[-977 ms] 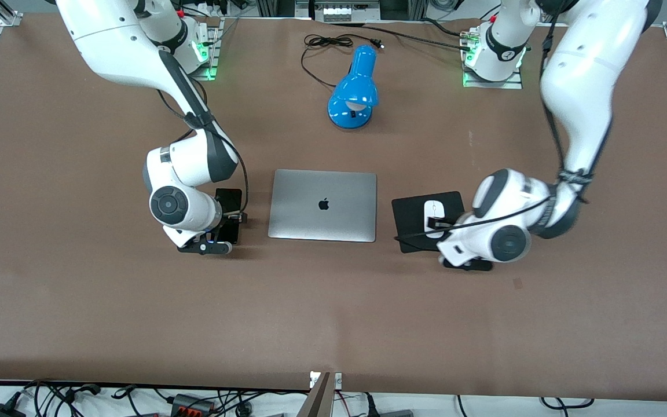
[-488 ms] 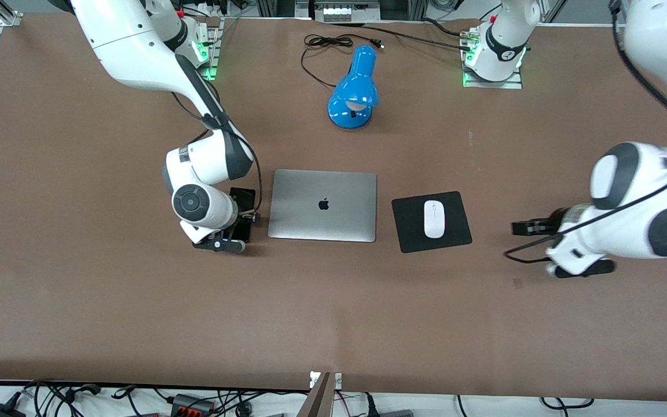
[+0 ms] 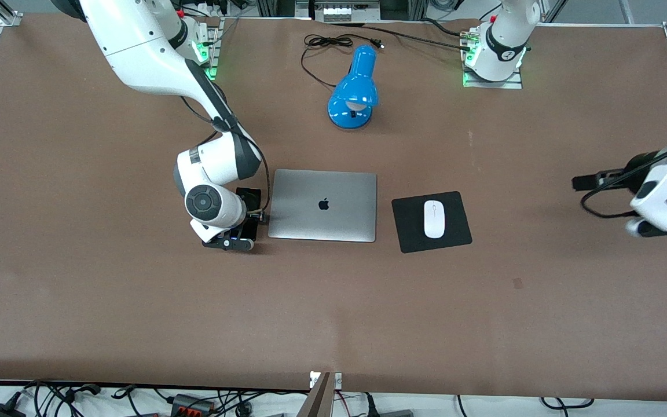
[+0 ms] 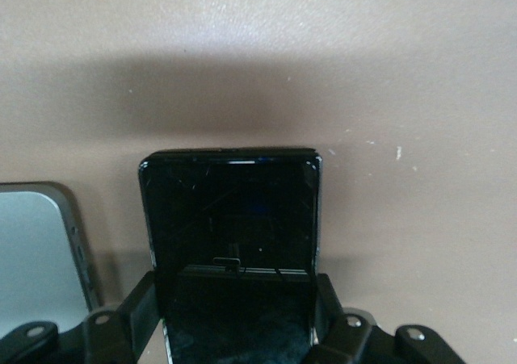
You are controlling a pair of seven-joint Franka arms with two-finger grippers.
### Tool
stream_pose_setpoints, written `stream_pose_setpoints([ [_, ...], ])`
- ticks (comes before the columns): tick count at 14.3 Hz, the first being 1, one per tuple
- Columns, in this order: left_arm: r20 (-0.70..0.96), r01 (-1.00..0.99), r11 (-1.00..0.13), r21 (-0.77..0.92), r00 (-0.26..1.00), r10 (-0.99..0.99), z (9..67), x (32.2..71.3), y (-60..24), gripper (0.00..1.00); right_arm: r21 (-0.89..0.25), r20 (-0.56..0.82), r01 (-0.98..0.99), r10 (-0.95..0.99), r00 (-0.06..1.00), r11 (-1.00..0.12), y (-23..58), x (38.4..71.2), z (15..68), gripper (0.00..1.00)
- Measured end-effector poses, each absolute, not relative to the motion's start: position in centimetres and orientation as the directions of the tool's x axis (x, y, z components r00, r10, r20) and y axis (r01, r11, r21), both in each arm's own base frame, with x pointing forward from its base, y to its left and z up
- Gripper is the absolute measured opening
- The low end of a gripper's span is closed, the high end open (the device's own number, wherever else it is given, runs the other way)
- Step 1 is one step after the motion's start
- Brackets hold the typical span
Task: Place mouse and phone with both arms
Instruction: 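Release the mouse and withdraw the left gripper while the right lowers the phone, then set the phone beside the laptop and open the right gripper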
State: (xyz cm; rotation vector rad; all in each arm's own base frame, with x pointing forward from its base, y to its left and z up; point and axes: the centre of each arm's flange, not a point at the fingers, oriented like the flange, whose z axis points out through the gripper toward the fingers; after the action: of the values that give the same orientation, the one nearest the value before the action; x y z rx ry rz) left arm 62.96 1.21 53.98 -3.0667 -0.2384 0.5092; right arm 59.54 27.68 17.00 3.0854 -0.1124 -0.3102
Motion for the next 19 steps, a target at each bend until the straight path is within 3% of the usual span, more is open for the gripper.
stream_pose_setpoints([
  [12, -0.306, 0.054, -0.994, -0.095, 0.949, 0.080, 56.7, 60.3, -4.0, 1.00, 0.069, -0.244, -0.051, -0.067, 0.967, -0.996, 28.1, 58.6, 17.5, 0.79],
  [19, -0.120, -0.003, -0.991, -0.133, 0.993, 0.013, 57.6, 56.7, -9.0, 1.00, 0.078, -0.259, -0.038, -0.057, 0.964, -0.996, 28.6, 57.6, 16.9, 0.79],
])
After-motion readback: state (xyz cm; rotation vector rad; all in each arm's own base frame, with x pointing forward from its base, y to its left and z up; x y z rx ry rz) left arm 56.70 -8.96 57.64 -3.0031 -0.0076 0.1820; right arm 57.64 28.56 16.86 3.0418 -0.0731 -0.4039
